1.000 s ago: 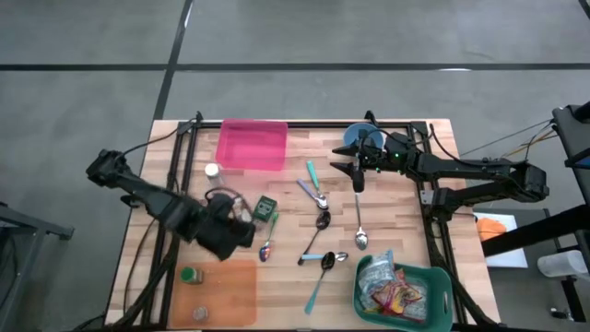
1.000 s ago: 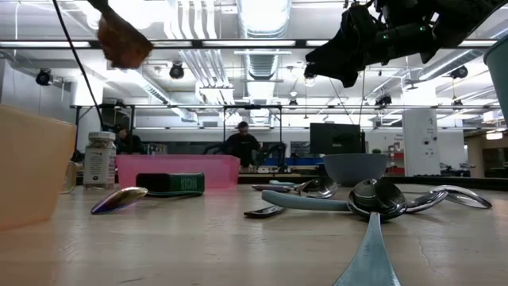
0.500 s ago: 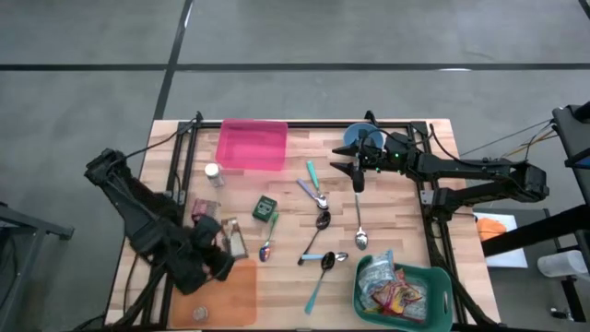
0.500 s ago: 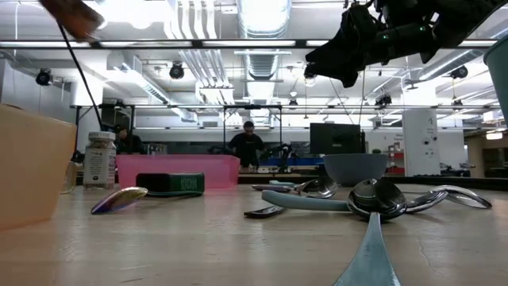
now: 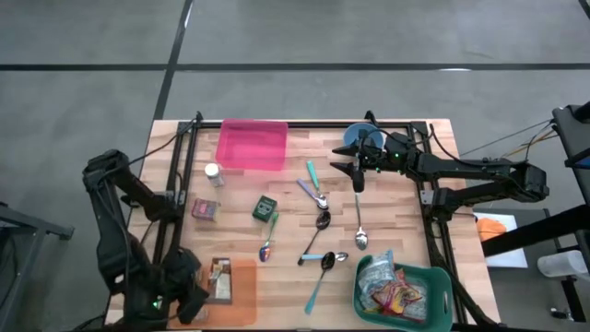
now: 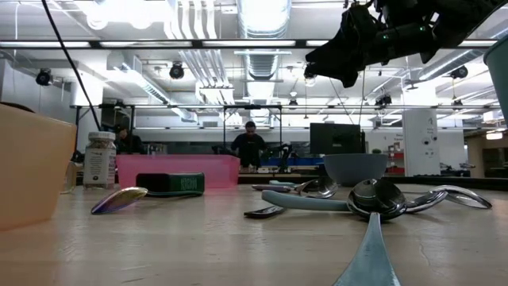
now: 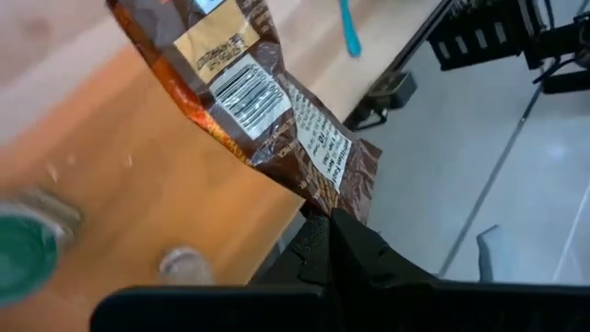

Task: Pick & Place Food Item
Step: Put the orange seasoning pack into the orange bin

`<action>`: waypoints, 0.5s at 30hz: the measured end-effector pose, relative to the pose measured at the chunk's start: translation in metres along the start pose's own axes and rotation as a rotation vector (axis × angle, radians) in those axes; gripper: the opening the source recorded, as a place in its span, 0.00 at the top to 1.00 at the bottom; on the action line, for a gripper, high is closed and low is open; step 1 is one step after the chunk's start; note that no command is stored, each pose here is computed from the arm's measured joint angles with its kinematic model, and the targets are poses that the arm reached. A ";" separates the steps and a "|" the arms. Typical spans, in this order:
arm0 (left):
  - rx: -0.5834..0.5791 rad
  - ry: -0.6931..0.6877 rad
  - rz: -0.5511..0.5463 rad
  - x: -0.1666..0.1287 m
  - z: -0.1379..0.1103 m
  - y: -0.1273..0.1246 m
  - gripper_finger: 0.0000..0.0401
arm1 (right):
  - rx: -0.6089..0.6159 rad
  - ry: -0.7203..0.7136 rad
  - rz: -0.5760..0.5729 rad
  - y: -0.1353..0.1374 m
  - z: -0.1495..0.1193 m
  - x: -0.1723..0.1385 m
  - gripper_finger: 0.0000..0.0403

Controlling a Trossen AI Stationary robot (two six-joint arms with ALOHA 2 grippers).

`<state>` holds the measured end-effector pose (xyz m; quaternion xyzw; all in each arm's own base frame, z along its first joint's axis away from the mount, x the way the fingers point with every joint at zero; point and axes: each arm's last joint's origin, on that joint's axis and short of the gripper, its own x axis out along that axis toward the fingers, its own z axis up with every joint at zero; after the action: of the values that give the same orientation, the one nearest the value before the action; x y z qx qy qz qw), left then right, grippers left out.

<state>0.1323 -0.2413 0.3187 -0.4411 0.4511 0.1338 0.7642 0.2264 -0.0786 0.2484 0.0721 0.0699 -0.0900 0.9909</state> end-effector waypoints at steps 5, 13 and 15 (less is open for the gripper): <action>-0.075 0.057 -0.055 0.005 -0.022 0.007 1.00 | 0.000 0.000 0.000 0.000 0.000 0.000 0.48; -0.215 0.124 -0.077 0.008 -0.044 0.020 1.00 | 0.000 0.000 0.000 0.000 0.000 0.000 0.48; -0.265 0.141 -0.077 0.009 -0.050 0.024 1.00 | 0.000 0.000 0.000 0.000 0.000 0.000 0.48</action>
<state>0.0944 -0.2689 0.2875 -0.5634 0.4648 0.1314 0.6702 0.2264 -0.0785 0.2484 0.0721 0.0699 -0.0899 0.9909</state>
